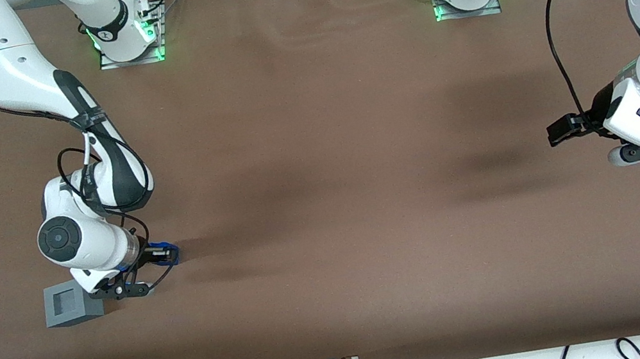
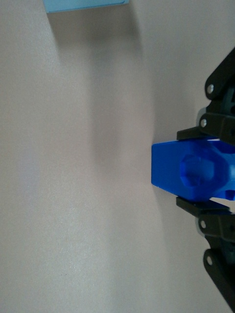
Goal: Insert blue part into gray base with right arm
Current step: 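Lift the blue block and carry it over the gray base, then lower the blue block into the hole of the gray base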
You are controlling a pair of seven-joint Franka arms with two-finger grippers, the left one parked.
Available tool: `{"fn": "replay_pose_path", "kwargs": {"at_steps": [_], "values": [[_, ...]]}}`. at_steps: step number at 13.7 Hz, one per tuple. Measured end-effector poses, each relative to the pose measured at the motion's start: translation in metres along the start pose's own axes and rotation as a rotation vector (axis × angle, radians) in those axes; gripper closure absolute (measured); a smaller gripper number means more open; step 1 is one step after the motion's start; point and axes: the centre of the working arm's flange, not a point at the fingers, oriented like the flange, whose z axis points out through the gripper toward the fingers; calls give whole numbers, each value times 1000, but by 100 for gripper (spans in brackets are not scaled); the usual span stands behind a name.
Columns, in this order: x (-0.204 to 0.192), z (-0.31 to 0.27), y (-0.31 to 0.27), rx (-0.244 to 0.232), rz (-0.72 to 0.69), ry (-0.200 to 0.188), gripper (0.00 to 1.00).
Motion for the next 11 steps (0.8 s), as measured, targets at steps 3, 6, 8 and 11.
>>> {"fn": "replay_pose_path", "kwargs": {"at_steps": [3,6,8,11], "values": [[3,-17,1,3,-52,28,50],[20,-63,30,-18,-143,89,50],[35,-99,65,-36,-186,109,50],[48,-132,110,-45,-216,124,50]]}}
